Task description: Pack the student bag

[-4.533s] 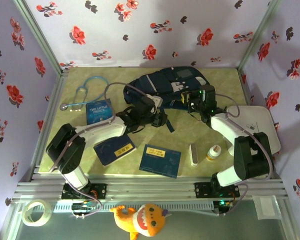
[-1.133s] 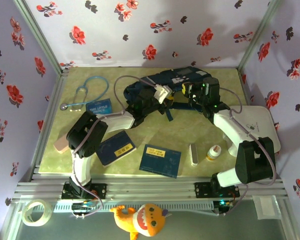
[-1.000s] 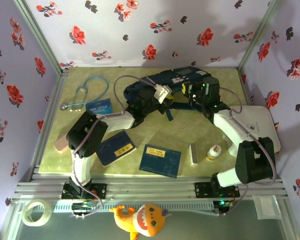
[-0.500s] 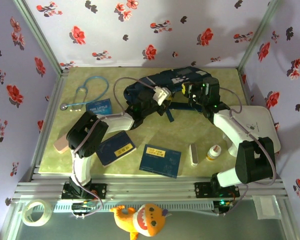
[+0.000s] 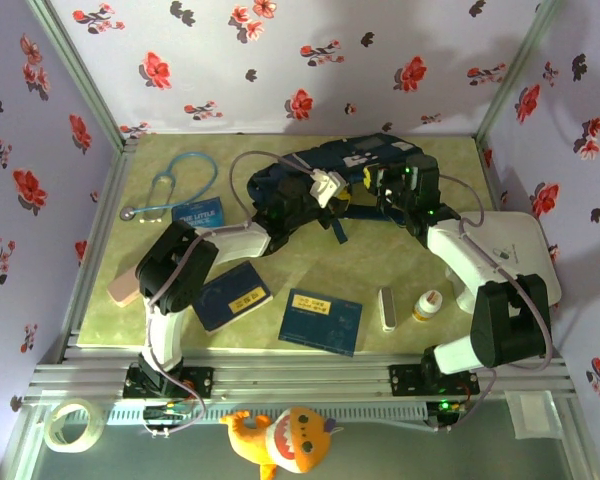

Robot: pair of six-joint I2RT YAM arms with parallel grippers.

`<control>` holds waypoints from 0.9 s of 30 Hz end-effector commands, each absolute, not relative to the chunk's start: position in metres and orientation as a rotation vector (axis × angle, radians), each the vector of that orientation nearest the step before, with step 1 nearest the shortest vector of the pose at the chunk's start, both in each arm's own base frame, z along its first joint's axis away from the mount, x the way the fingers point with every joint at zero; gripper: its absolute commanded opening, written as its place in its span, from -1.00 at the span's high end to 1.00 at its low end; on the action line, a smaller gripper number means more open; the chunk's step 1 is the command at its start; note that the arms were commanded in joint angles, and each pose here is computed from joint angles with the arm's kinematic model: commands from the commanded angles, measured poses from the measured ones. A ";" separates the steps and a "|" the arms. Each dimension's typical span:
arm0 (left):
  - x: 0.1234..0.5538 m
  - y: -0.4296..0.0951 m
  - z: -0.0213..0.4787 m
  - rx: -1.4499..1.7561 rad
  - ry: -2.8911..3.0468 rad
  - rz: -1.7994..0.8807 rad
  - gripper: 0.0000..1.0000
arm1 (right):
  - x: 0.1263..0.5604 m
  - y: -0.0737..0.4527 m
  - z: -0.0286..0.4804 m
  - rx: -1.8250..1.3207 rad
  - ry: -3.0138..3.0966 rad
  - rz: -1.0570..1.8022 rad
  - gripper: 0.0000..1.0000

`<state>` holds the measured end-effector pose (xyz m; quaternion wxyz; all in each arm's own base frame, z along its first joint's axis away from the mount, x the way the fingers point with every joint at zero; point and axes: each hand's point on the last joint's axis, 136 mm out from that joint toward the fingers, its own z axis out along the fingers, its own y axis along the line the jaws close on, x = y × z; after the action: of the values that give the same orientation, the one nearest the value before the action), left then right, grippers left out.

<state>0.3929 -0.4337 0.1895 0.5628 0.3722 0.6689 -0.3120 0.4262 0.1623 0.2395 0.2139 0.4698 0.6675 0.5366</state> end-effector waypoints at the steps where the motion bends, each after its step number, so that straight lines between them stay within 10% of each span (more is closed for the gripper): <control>1: 0.404 -0.437 0.214 0.824 1.502 -0.740 0.72 | 0.425 0.172 0.285 1.164 1.777 1.628 0.89; 17: 0.410 -0.435 0.220 0.748 1.515 -0.767 0.57 | 0.424 0.172 0.281 1.168 1.783 1.620 0.89; 27: 0.428 -0.424 0.222 0.628 1.552 -0.697 0.82 | 0.423 0.172 0.279 1.167 1.789 1.609 0.90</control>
<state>0.4081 -0.4314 0.2019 0.5782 0.3146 0.6828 -0.3171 0.4263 0.1623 0.2394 0.2146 0.4691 0.6672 0.5373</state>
